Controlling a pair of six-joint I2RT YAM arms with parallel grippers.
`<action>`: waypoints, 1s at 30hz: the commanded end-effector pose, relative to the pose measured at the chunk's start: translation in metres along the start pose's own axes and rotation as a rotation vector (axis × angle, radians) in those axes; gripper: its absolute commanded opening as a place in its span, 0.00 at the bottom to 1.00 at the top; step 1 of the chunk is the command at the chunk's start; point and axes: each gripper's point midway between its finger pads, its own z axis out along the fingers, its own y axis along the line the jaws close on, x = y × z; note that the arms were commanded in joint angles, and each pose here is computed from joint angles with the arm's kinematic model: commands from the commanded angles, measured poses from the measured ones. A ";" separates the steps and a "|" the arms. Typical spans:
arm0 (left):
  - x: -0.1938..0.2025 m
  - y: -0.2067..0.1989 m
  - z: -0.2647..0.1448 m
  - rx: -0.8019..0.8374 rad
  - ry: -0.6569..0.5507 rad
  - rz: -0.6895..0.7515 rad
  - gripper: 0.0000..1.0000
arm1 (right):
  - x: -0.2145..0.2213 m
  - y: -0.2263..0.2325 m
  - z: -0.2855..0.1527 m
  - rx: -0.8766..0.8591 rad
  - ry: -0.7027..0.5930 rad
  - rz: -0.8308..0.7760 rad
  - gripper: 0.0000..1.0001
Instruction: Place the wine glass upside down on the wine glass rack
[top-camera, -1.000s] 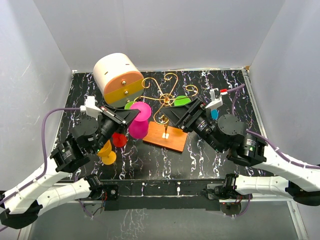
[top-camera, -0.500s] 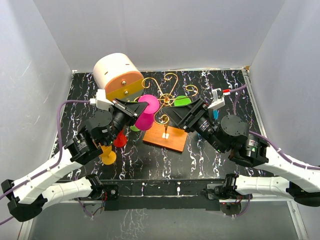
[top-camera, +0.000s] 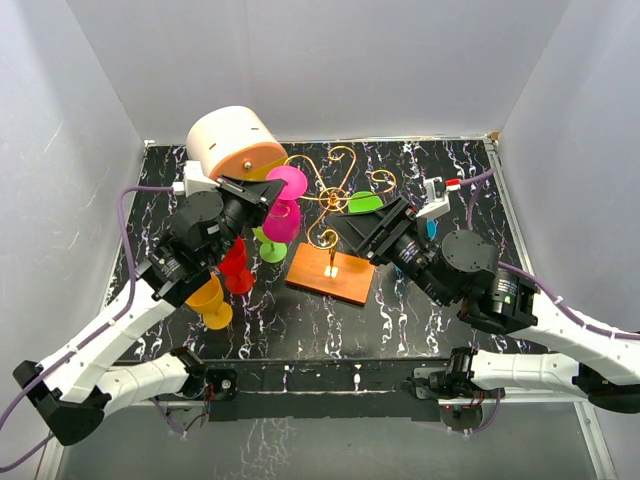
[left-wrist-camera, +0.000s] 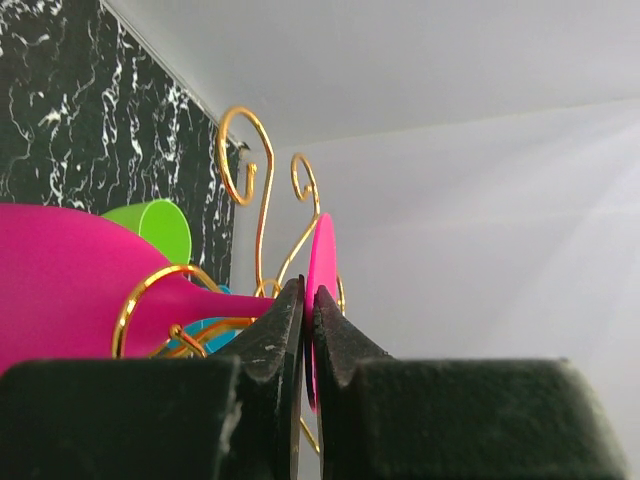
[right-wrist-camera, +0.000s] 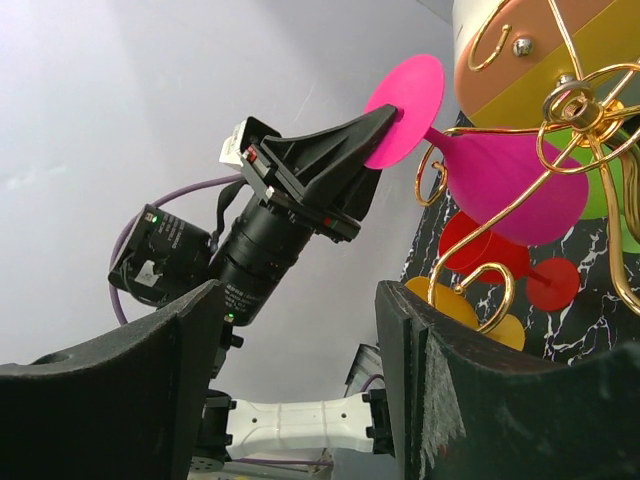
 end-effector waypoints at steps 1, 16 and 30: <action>-0.018 -0.016 -0.008 0.052 -0.021 -0.051 0.00 | -0.012 0.016 -0.005 -0.045 -0.026 0.032 0.59; -0.026 0.004 -0.025 0.015 -0.026 -0.077 0.00 | -0.008 0.008 -0.001 -0.022 -0.029 0.026 0.59; 0.000 0.017 -0.027 -0.008 0.104 -0.051 0.00 | -0.003 0.004 -0.001 -0.017 -0.019 0.030 0.59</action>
